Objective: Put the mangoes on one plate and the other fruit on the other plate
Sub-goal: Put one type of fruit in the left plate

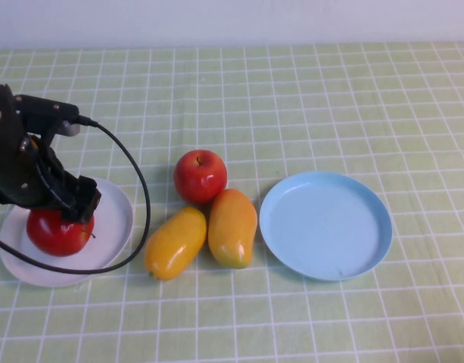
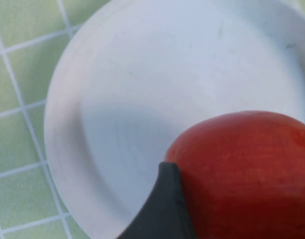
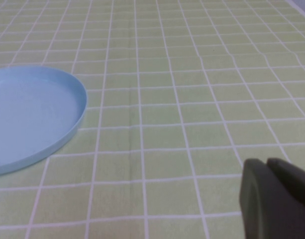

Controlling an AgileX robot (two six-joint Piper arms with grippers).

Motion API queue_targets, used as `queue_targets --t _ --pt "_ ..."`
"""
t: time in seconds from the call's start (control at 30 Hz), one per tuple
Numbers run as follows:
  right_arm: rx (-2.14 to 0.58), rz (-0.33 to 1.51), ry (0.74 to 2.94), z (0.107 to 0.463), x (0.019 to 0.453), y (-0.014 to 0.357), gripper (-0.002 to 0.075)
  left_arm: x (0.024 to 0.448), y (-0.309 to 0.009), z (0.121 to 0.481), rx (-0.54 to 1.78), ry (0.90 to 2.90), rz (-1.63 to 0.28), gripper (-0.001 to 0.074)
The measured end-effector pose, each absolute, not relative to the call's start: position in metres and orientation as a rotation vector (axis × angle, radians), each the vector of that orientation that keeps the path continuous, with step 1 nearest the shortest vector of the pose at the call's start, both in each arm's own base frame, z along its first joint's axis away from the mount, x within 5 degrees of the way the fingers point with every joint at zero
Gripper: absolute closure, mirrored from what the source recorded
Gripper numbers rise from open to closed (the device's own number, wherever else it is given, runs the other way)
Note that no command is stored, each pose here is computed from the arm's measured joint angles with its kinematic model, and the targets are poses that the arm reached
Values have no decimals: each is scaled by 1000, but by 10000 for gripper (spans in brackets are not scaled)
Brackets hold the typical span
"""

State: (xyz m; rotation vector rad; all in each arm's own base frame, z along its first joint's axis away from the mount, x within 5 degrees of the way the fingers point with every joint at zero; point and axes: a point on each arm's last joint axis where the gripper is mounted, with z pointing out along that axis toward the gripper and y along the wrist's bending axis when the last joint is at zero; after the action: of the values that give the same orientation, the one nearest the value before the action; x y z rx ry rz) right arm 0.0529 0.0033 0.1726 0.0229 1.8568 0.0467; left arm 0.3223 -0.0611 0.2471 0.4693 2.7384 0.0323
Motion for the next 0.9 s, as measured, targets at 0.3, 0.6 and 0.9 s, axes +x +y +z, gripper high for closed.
queue_targets --t 0.3,0.6,0.9 --pt "23 47 1857 173 53 3 743 322 -59 245 448 2760 51 72" --pt "23 47 1857 173 53 3 743 314 -58 271 396 2664 40 66" --pt "23 47 1857 173 53 3 743 321 -126 290 462 2423 -243 66"
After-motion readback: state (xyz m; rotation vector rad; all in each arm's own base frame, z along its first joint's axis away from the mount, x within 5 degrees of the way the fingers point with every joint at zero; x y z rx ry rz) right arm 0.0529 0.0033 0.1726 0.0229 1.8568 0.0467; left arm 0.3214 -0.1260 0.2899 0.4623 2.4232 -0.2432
